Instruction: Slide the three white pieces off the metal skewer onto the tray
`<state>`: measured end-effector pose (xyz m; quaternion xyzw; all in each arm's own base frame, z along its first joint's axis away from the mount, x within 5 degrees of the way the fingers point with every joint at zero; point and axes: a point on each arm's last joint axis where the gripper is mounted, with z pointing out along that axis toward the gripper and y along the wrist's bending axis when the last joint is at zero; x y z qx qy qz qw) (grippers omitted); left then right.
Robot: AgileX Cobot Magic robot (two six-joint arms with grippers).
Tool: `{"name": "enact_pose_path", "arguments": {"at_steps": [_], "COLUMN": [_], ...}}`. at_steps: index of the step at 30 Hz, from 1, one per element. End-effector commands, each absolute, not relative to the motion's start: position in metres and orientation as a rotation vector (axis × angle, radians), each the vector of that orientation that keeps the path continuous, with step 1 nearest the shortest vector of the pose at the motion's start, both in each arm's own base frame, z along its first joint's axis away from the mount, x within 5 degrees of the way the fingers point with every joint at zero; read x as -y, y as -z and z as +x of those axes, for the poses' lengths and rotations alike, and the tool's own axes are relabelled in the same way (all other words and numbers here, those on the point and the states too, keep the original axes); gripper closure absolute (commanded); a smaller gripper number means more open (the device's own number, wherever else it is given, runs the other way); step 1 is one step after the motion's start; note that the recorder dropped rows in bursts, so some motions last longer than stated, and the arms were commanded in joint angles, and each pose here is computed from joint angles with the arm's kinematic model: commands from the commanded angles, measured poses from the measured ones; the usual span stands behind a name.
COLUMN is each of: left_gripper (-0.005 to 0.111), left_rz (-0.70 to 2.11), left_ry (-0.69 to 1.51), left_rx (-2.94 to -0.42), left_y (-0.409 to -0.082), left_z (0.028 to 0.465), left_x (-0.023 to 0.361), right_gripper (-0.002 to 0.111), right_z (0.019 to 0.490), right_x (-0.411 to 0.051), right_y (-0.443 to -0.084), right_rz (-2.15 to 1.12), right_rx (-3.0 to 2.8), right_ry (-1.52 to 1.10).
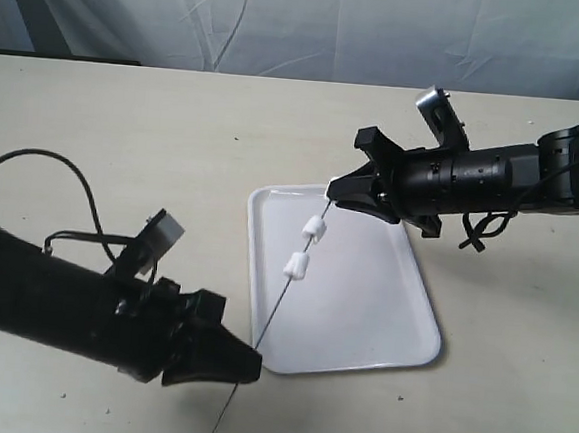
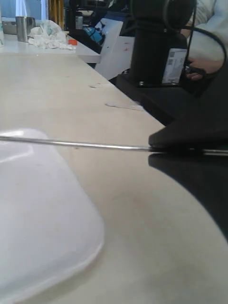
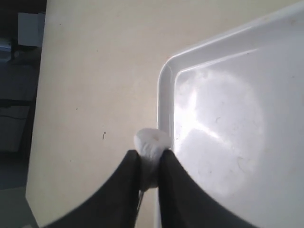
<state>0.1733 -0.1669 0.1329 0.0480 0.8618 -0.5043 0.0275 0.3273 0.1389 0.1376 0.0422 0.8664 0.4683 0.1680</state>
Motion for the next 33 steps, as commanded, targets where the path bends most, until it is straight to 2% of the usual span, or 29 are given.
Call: {"name": "enact_pose_path", "arguments": {"at_steps": [1,4,8,10,13,19,33], "left_gripper": [0.107,0.107,0.107,0.107,0.107,0.107,0.107], "left_rz": [0.195,0.194,0.217,0.210,0.169,0.128,0.050], "left_ry": [1.636,1.673,1.617,1.542,1.398,1.368,1.412], "left_rx": [-2.706,-2.707,-2.674,-2.658,-2.626,-2.557,-2.582], "left_y": [-0.129,-0.132,-0.139,-0.143,-0.151,-0.168,-0.168], "left_z": [0.146,0.131,0.130,0.135,0.154,0.180,0.178], "left_x": [0.159,0.152,0.149,0.148,0.150,0.159,0.160], "right_gripper": [0.096,0.095,0.071,0.065,0.073,0.073,0.073], "right_z": [0.334,0.334,0.329,0.327,0.324,0.316,0.309], "right_x": [-0.133,-0.134,-0.136,-0.136,-0.139,-0.159,-0.178], "right_y": [-0.138,-0.138,-0.139,-0.137,-0.139,-0.145,-0.147], "right_rz": [0.153,0.147,0.102,0.130,0.112,0.102,0.057], "right_rx": [-2.443,-2.440,-2.465,-2.501,-2.498,-2.475,-2.468], "right_ry": [-1.264,-1.272,-1.321,-1.331,-1.396,-1.524,-1.555]}}
